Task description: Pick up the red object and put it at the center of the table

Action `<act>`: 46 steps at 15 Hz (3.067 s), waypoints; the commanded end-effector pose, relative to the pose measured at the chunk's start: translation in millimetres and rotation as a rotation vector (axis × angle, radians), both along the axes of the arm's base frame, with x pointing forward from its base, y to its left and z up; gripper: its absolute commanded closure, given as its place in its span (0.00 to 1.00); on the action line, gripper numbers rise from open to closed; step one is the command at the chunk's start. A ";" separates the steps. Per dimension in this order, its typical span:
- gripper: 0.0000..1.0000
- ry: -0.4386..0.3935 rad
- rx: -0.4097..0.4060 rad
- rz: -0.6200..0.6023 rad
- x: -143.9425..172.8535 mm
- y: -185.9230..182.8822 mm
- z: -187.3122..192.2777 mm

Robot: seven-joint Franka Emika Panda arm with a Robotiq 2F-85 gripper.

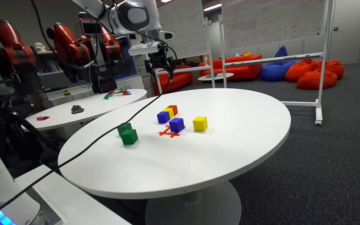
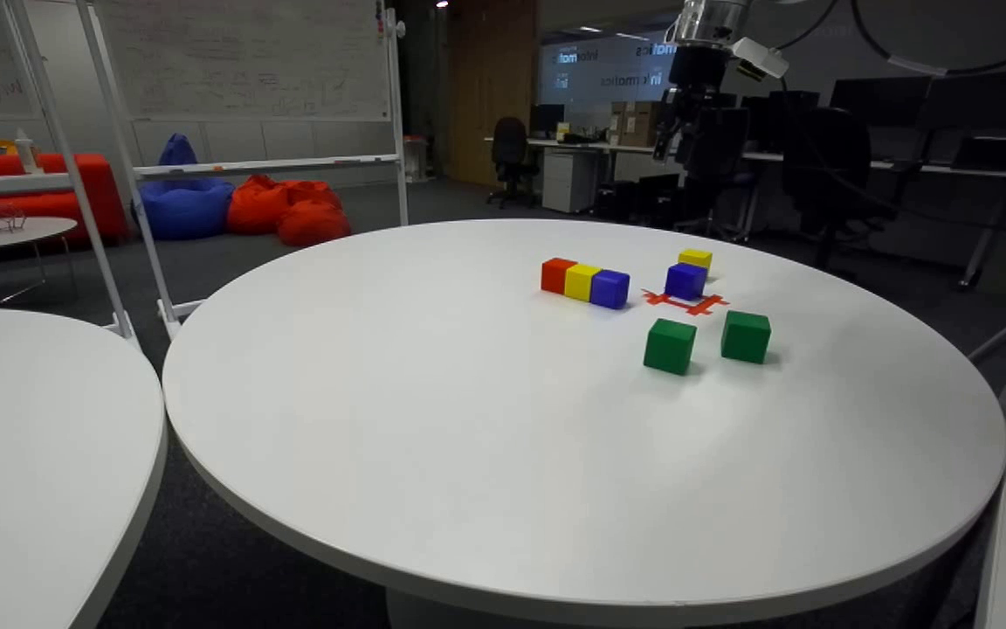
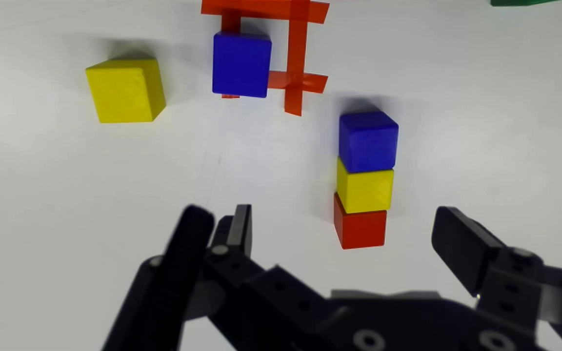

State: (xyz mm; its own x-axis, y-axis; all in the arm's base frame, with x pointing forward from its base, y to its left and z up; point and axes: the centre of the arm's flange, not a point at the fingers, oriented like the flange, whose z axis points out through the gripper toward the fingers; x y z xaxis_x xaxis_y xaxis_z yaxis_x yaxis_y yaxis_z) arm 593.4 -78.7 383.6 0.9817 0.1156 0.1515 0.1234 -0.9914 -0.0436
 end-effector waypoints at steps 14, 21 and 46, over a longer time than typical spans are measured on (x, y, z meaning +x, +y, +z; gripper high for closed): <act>0.00 0.117 0.010 -0.049 46.5 -32.8 -68.8; 0.00 0.123 0.005 -0.053 40.0 -32.7 -82.6; 0.00 0.259 -0.242 0.283 60.1 104.4 -142.1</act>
